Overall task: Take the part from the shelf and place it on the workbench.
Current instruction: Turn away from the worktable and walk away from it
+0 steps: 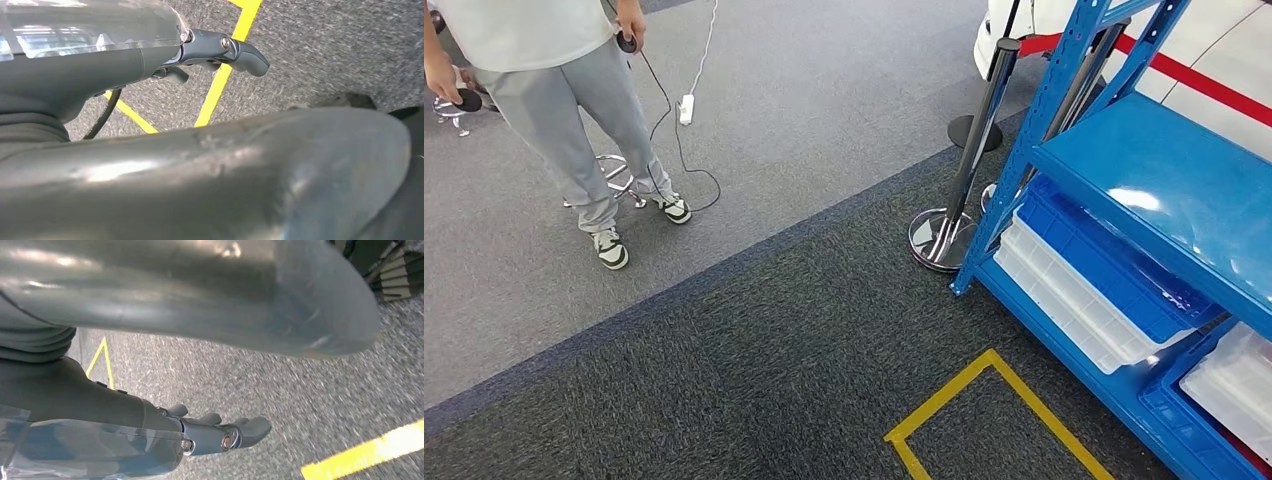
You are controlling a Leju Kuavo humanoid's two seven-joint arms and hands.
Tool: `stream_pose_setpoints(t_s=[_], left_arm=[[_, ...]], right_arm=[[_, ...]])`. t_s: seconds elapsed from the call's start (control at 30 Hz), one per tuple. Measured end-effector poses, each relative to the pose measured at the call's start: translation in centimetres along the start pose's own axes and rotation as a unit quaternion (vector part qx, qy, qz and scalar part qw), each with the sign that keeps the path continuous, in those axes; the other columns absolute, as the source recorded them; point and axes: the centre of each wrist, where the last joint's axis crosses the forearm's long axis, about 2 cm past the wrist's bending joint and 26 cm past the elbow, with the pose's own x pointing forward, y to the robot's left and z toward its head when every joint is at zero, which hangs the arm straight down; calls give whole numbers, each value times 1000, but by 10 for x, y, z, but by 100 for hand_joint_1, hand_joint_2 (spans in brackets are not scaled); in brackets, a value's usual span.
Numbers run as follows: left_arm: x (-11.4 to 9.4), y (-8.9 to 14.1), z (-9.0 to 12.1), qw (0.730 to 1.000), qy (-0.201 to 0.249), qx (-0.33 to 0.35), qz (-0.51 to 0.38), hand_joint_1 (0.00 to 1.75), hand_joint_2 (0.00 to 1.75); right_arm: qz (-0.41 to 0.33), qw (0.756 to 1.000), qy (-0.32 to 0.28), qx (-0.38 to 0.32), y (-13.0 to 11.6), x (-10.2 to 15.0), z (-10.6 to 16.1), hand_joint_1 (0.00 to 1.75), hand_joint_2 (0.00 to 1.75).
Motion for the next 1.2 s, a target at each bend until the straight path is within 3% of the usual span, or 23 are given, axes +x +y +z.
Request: stream_pose_setpoints(t_s=[0.43,1.2], left_arm=[[2,0,0,1000,-3,-4,-7,0,0],[3,3,-1,1000,-3,-1,-9,0,0]], right_arm=[[-10,1000,2,-12,-16,-1,-2,0,0],[-18,1000,3,-11,-19,-1,-3,0,0]])
